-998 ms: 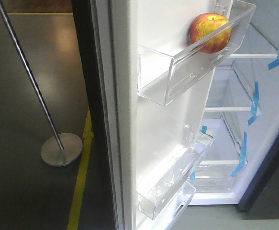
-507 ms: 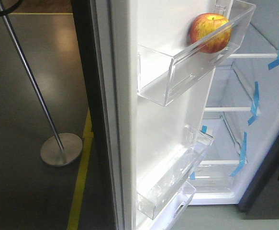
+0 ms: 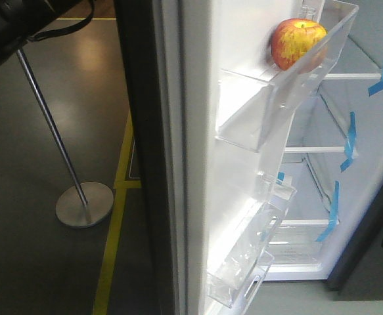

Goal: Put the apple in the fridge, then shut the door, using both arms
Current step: 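Push the refrigerator door shut with the left gripper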

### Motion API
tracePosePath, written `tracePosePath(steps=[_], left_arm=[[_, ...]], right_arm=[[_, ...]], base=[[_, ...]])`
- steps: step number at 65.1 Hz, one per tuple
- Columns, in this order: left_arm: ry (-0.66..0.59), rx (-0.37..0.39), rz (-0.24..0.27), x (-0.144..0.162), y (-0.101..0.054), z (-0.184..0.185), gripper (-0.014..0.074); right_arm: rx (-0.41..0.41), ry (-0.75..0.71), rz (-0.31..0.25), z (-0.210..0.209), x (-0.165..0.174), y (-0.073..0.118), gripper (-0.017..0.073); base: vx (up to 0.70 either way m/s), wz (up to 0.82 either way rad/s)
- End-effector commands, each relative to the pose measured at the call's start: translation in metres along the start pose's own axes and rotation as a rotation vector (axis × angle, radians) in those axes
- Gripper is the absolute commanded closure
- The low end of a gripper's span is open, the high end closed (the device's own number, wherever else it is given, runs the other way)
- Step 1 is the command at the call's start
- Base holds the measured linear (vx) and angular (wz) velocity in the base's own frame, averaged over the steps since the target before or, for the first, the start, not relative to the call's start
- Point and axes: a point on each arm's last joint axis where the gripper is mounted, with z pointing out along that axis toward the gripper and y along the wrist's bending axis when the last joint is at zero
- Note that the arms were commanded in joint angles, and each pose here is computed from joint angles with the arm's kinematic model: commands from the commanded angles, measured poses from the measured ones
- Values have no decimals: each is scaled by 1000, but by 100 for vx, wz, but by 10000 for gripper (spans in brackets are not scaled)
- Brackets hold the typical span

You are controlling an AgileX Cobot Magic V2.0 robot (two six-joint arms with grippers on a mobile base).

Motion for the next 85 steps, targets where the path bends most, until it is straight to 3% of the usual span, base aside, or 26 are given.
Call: tracePosePath(steps=[1,21,30,40,52,71,80,85], left_arm=[[77,223,33,14,-55,9,161],[333,355,85,88,-99,29,161],[373,349,132,93,-99,29,161],[380,319,187,85,-94,24,162],[385,218,337,67,-88,15,186],[368,47,632,36,-97,-7,250],[350,-15,740,25,-107,-16,276],[319,-47,761,19,-114,-20,285]], right_arm=[[15,-75,17,-2,-12,-1,562],[17,-78,15,-2,-12,-1,562],[40,-108,12,-2,-15,-3,562],[142,-187,-25,-3,-22,-12,546],[295,-246,-90,3,-37,-32,421],[486,-289,-138,43,-79,-79,-10],[528,-287,-126,72,-100,-103,-55],[547,-278,-119,90,-109,-117,-45]], base=[[0,0],[0,0],[0,0],[0,0],[0,0],[0,0],[0,0],[0,0]])
